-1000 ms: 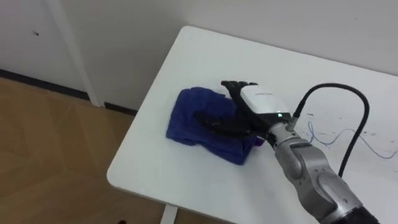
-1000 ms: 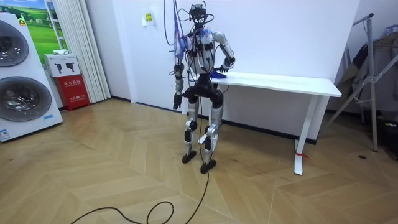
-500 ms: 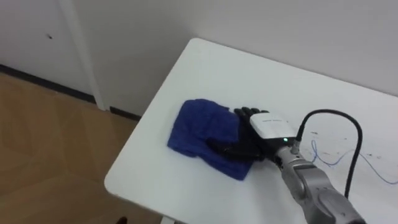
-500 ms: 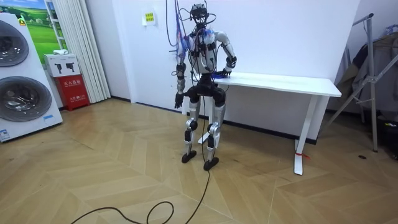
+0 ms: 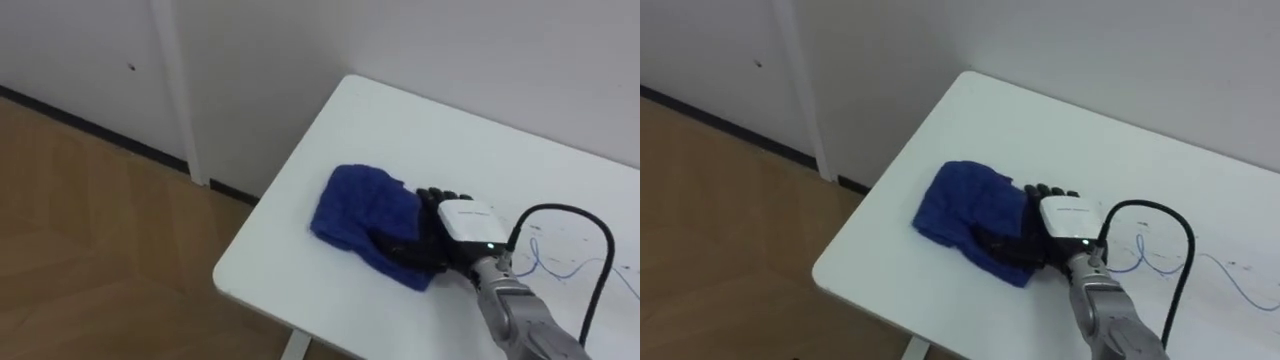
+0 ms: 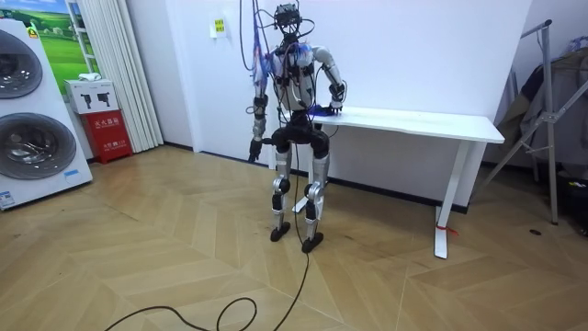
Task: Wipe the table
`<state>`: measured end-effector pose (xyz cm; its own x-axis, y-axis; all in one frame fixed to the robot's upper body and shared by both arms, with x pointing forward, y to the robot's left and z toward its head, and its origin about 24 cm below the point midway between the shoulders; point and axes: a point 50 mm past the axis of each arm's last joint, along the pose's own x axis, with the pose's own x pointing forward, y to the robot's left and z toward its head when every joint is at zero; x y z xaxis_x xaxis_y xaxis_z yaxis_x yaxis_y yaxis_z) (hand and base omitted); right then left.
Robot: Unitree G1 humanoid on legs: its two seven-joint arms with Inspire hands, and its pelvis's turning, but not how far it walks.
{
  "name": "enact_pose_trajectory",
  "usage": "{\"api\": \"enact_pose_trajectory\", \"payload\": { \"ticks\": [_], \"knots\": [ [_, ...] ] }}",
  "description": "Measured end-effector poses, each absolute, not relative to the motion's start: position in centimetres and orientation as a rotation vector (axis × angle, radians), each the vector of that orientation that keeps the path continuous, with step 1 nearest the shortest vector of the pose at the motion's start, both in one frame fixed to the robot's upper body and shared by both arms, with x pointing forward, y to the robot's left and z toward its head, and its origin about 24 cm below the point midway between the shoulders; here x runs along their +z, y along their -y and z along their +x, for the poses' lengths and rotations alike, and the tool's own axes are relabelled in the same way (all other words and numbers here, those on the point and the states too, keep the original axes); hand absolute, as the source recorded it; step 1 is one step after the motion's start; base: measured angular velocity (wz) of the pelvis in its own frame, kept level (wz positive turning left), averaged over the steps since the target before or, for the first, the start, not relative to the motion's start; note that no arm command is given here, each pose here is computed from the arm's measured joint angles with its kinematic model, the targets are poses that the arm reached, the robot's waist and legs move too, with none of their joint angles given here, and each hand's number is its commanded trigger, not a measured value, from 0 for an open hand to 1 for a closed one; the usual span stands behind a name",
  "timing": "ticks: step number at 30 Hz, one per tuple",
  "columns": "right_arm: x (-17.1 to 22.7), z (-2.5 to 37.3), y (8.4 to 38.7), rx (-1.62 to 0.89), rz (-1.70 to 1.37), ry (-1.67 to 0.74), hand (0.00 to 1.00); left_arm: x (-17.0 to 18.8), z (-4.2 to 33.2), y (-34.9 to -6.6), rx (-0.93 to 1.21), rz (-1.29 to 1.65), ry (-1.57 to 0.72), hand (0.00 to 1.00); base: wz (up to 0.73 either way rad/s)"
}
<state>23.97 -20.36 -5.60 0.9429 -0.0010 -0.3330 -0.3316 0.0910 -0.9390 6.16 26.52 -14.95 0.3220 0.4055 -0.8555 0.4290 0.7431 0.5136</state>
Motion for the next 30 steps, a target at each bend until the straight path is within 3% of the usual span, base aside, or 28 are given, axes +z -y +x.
{"api": "enact_pose_trajectory", "payload": {
  "ticks": [18,30],
  "knots": [
    [-5.2,23.8,20.9,0.159,-1.482,-0.219,1.00,-14.8,6.2,-26.4,-0.066,0.848,-1.270,0.00,0.01],
    [-2.9,25.2,17.2,0.170,-1.288,-0.218,1.00,-15.1,7.3,-24.4,-0.105,0.826,-1.225,0.00,-0.04]
  ]
}}
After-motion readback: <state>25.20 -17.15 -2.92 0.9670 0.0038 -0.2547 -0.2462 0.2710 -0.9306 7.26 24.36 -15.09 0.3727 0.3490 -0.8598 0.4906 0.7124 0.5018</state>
